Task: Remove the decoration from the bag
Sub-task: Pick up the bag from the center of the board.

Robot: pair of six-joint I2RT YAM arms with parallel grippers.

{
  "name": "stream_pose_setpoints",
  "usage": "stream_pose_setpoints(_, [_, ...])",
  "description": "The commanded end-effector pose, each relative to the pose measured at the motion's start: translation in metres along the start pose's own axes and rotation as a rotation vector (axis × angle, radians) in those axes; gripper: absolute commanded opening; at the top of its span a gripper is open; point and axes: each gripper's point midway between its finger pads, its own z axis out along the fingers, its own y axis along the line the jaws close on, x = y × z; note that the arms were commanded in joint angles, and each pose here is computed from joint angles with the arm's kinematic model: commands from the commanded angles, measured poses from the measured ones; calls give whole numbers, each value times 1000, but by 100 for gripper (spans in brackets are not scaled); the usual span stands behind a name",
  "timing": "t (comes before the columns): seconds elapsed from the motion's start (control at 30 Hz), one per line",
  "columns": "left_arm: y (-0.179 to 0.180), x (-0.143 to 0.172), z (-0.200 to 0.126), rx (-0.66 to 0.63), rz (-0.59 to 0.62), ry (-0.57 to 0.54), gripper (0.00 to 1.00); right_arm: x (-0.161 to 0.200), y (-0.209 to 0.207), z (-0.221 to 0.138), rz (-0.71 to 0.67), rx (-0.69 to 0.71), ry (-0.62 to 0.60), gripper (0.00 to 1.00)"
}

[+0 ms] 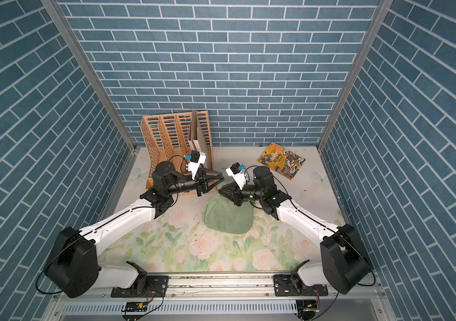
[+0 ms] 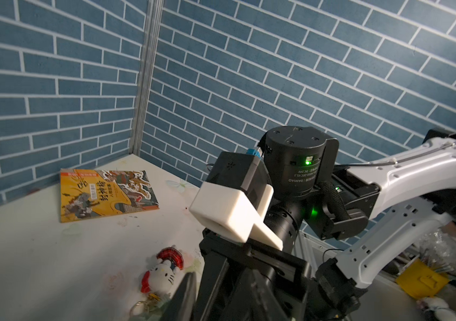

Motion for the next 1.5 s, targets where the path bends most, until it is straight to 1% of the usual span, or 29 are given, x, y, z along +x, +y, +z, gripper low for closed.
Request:
stream_pose_setpoints(0.0, [6,-6,-2,-32,1,-30,48,-19,2,-6,6,31,-35,13])
stream_pose_setpoints(0.07, [11,0,-5,-62,-15,-26,57,-18,-1,-6,11,47,-33,13])
stream_pose_setpoints(0.13, [17,10,-11,-101,-26,-24,64,-17,-5,-6,21,68,-30,13])
stream_pose_setpoints(0.2, [19,17,-20,-146,-9,-33,69,-19,-7,-6,27,80,-34,13])
stream_pose_setpoints(0.27, [18,27,-29,-169,24,-33,72,-21,-8,-7,35,89,-38,14])
stream_pose_setpoints(0.33, [12,33,-38,-171,61,-67,73,-23,-8,-7,52,90,-37,14])
stream_pose_setpoints(0.43, [9,39,-42,-169,79,-89,73,-24,-6,-7,80,84,-30,14])
stream_pose_setpoints(0.63, [19,58,-38,-187,112,-45,72,-24,-2,-6,126,63,-9,14])
stream_pose_setpoints(0.87, [17,67,-20,-144,140,-8,67,-26,5,-4,170,13,-5,14])
stream_pose_setpoints(0.97, [18,72,-16,-120,135,-2,61,-24,9,-3,182,-9,2,14])
stream_pose_setpoints(1.17, [19,72,-11,-100,136,3,41,-19,14,-3,193,-35,30,14])
stream_pose_setpoints(1.23, [20,71,-10,-105,144,5,32,-16,15,-3,196,-44,51,15])
stream_pose_setpoints(1.27, [23,72,-10,-116,146,11,24,-13,15,-3,196,-41,65,15])
stream_pose_setpoints(1.3, [27,71,-9,-138,151,16,13,-11,15,-4,197,-41,80,16])
stream_pose_setpoints(1.33, [29,69,-9,-153,156,20,5,-8,15,-4,196,-40,90,16])
stream_pose_setpoints(1.37, [32,69,-9,-169,160,26,0,-6,16,-4,196,-40,98,17])
stream_pose_setpoints(1.47, [34,66,-11,-193,173,35,0,2,11,-6,187,-9,133,19])
